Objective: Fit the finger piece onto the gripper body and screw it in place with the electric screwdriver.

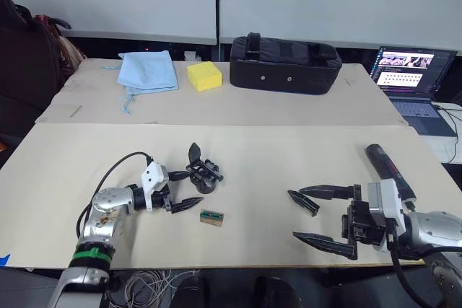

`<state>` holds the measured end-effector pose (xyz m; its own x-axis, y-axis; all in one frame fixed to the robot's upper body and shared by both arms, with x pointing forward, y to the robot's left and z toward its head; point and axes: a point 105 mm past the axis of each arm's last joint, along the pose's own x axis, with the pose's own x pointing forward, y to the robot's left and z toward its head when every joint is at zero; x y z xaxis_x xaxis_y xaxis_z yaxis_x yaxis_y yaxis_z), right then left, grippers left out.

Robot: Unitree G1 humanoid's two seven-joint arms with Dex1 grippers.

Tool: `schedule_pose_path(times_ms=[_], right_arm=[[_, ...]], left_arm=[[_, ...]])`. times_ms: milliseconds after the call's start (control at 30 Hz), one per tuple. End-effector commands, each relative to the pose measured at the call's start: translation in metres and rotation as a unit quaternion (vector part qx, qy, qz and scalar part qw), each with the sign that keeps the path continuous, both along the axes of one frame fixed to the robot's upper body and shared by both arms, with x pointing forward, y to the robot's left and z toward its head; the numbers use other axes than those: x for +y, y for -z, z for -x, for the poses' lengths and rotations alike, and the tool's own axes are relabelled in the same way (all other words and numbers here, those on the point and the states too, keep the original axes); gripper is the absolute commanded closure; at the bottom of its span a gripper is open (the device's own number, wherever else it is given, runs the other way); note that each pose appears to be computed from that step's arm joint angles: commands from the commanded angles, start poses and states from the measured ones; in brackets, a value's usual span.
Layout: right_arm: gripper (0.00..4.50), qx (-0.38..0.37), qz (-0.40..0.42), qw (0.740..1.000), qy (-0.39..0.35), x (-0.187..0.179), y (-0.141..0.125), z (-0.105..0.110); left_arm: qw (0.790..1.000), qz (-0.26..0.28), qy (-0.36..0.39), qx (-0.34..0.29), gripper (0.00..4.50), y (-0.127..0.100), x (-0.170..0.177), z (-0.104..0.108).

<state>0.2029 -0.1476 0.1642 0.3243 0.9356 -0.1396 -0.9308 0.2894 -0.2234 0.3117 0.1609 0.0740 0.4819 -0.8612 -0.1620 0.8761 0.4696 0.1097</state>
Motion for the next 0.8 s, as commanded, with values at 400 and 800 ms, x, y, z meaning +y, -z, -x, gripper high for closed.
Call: schedule_pose_path(times_ms=[400, 800], right_arm=[[0.00, -0.015, -0.006, 1.000, 0.004, 0.001, -0.007, 0.000], [0.00, -0.014, -0.012, 1.000, 0.008, 0.005, -0.004, -0.001]], left_arm=[[0.992, 0.008, -0.123, 0.017, 0.05, 0.011, -0.026, 0.003], [0.994, 0.007, -0.100, 0.042, 1.29, 0.018, -0.042, -0.003]])
